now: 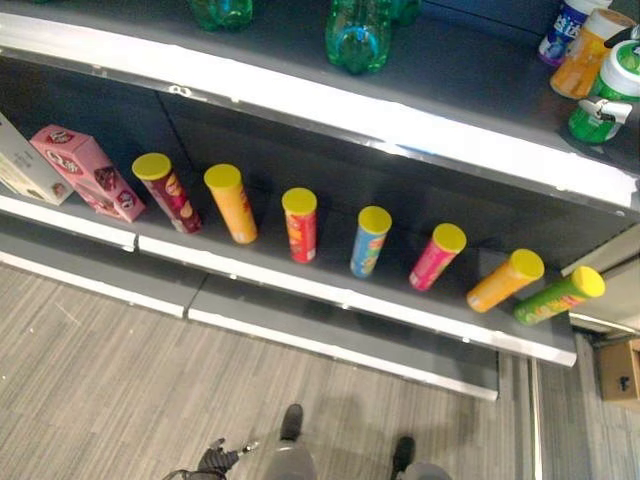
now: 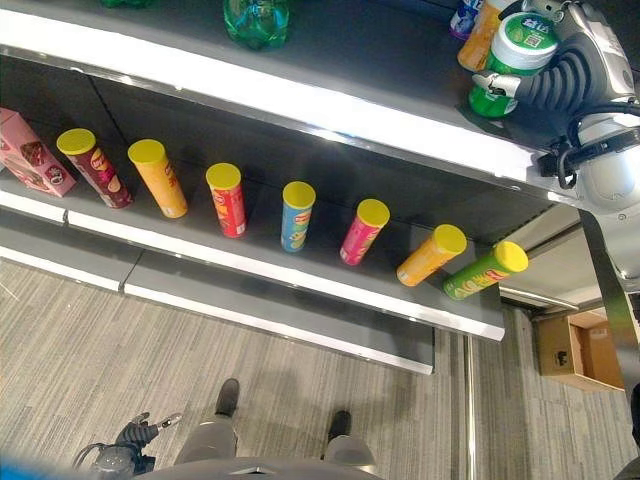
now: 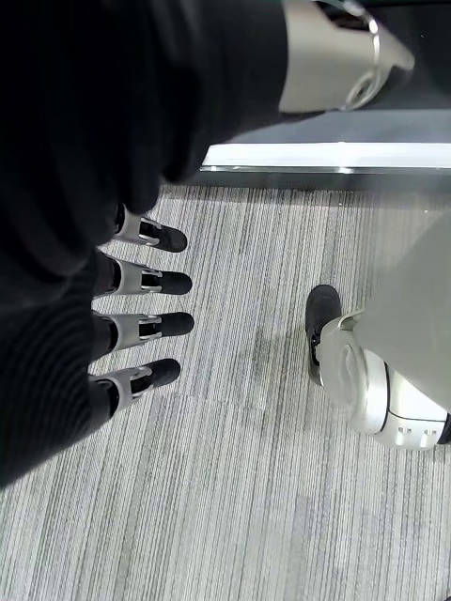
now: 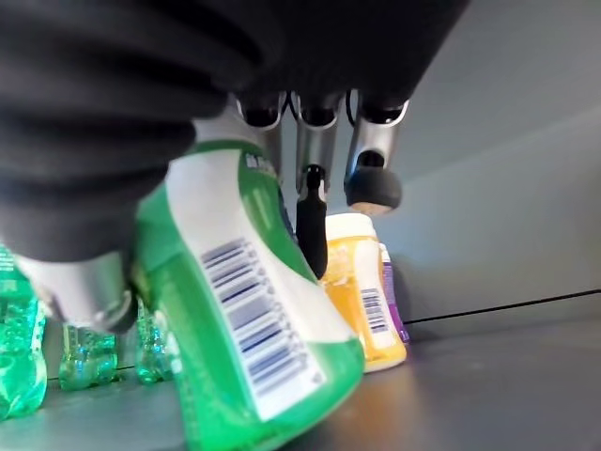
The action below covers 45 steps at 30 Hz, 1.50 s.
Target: Put the goods on the table back onto the shelves and tidy them up.
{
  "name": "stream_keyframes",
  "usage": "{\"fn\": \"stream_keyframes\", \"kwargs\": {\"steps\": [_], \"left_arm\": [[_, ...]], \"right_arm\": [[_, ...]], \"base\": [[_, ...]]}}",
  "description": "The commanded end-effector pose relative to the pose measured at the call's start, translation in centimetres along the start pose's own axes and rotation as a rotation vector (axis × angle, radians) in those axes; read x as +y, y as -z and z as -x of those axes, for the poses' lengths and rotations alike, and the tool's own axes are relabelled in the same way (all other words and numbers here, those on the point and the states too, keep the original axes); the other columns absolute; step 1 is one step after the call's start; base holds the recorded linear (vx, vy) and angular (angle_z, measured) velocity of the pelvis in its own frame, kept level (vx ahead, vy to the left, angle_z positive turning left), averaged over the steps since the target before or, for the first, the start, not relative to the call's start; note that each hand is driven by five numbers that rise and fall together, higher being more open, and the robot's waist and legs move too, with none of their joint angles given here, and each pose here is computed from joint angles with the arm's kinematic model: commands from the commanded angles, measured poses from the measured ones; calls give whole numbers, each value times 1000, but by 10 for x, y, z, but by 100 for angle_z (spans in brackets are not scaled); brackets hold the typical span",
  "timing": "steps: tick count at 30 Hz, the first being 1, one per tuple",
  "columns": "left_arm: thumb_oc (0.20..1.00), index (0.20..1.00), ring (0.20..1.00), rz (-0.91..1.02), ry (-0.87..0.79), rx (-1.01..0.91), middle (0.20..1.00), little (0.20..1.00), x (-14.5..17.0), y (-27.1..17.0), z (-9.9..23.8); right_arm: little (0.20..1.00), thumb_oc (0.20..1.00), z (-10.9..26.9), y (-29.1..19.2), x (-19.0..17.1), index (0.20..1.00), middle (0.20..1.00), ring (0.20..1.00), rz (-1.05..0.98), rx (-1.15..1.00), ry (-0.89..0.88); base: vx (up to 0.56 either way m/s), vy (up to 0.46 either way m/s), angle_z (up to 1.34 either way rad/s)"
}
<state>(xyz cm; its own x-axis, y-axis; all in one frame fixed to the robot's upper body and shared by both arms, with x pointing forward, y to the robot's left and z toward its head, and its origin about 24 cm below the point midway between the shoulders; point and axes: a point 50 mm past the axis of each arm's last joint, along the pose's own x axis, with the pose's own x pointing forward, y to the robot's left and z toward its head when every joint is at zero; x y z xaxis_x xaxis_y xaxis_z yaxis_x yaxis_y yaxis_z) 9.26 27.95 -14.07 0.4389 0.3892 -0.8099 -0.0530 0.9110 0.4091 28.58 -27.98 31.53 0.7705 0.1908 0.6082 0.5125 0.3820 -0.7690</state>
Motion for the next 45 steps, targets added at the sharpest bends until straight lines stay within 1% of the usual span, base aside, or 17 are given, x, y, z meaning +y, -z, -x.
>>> {"fn": "stream_keyframes", "kwargs": {"steps": [1, 4, 5, 6, 7, 12, 16, 17, 25, 30, 34, 37, 38, 39, 42, 44, 45], "left_arm": [[1000, 1000, 1000, -36, -29, -8, 1000, 1000, 14, -2, -2], [1000, 1000, 1000, -36, -30, -12, 1000, 1000, 15, -4, -2], [1000, 1000, 1000, -36, -30, -13, 1000, 1000, 15, -4, -2], [1000, 1000, 1000, -37, -29, -13, 1000, 1000, 14, -4, -2], [1000, 1000, 1000, -36, -29, -11, 1000, 1000, 14, -4, -2], [1000, 1000, 1000, -9, -48, -5, 1000, 1000, 17, -4, -3], [1000, 1000, 1000, 0, -62, -9, 1000, 1000, 19, -8, -4], [1000, 1000, 1000, -1, -65, -15, 1000, 1000, 19, -9, -4], [1000, 1000, 1000, 7, -87, -31, 1000, 1000, 21, -16, -5], [1000, 1000, 1000, 8, -83, -28, 1000, 1000, 18, -17, -6], [1000, 1000, 1000, 0, -58, -39, 1000, 1000, 14, -18, -6], [1000, 1000, 1000, 3, -37, -60, 1000, 1000, 12, -21, -6], [1000, 1000, 1000, 1, -38, -60, 1000, 1000, 12, -21, -6], [1000, 1000, 1000, -2, -19, -79, 1000, 1000, 10, -25, -6], [1000, 1000, 1000, 2, -9, -105, 1000, 1000, 9, -31, -6], [1000, 1000, 1000, 3, 3, -120, 1000, 1000, 9, -34, -6], [1000, 1000, 1000, 2, 4, -120, 1000, 1000, 9, -34, -6]], "right_arm": [[200, 200, 10, 2, 22, 200, 200, 200, 24, 13, -112], [200, 200, 10, 1, 25, 200, 200, 200, 15, 9, -114], [485, 485, 9, 0, 25, 485, 485, 485, 13, 8, -113], [843, 843, 10, 0, 26, 843, 843, 843, 8, 10, -112], [1000, 1000, 10, 0, 27, 1000, 1000, 1000, 4, 10, -108], [1000, 1000, 8, -15, 10, 1000, 1000, 1000, 6, -55, 19], [1000, 1000, 13, -35, -14, 1000, 1000, 1000, 48, -147, 169], [1000, 1000, 16, -39, -27, 1000, 1000, 1000, 82, -169, 246], [1000, 1000, 39, -34, -63, 1000, 1000, 1000, 227, -137, 434], [1000, 1000, 58, -30, -72, 1000, 1000, 1000, 218, -109, 500], [1000, 1000, 72, -22, -59, 1000, 1000, 1000, 30, -72, 423], [1000, 1000, 84, -13, -41, 1000, 1000, 1000, -240, -33, 326], [1000, 1000, 84, -13, -42, 1000, 1000, 1000, -243, -33, 324], [1000, 1000, 98, -3, -21, 1000, 1000, 1000, -434, 27, 238], [1000, 1000, 131, 16, 14, 1000, 1000, 1000, -700, 195, 136], [1000, 1000, 149, 22, 30, 1000, 1000, 1000, -844, 273, 70], [1000, 1000, 150, 22, 29, 1000, 1000, 1000, -845, 274, 70]], "base": [[0, 0, 0], [0, 0, 0], [0, 0, 0], [0, 0, 0], [0, 0, 0], [1, 3, -1], [0, 0, 0], [0, 0, 0], [4, 15, -6], [3, 34, -16], [-5, 45, -28], [-16, 43, -22], [-28, 46, -43], [-32, 41, -49], [-53, 53, -40], [-27, 33, -24], [-15, 31, -15]]}}
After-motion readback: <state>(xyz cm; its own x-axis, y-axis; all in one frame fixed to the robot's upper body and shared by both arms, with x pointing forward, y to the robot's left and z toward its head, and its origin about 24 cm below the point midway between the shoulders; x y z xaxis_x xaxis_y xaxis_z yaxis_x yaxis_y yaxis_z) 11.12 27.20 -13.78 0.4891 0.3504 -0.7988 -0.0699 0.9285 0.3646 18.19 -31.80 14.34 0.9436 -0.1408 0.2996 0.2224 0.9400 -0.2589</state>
